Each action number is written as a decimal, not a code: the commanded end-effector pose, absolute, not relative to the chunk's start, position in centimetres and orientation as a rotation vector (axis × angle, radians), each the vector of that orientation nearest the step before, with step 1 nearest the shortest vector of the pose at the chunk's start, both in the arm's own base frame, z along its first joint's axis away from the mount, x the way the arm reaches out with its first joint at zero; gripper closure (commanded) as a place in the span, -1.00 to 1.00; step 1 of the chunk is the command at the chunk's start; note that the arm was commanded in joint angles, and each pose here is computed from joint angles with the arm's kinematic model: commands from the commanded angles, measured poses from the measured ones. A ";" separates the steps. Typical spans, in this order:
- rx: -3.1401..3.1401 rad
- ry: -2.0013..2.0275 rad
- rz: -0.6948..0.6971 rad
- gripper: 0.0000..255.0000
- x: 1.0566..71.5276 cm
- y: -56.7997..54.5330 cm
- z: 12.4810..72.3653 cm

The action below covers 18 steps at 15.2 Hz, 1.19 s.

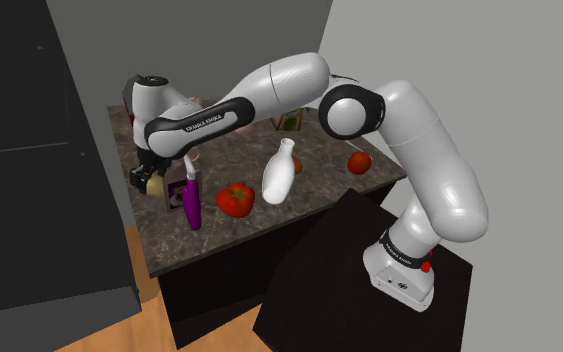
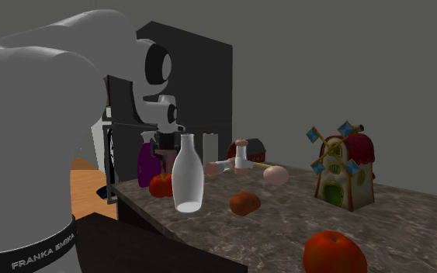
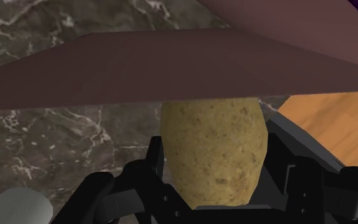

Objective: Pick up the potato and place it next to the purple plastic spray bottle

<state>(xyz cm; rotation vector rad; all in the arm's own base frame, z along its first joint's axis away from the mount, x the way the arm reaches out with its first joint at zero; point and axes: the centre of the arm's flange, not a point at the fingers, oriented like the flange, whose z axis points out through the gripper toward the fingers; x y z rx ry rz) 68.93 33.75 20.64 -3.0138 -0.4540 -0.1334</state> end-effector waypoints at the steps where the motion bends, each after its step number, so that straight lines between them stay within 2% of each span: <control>1: -3.014 -0.454 -0.134 1.00 68.9 33.7 19.7; 11: -3.014 -0.454 -0.134 1.00 68.9 33.7 18.3; 12: -3.014 -0.454 -0.134 -1.00 68.9 33.7 18.3; 18: -3.014 -0.454 -0.134 -1.00 68.8 33.5 19.6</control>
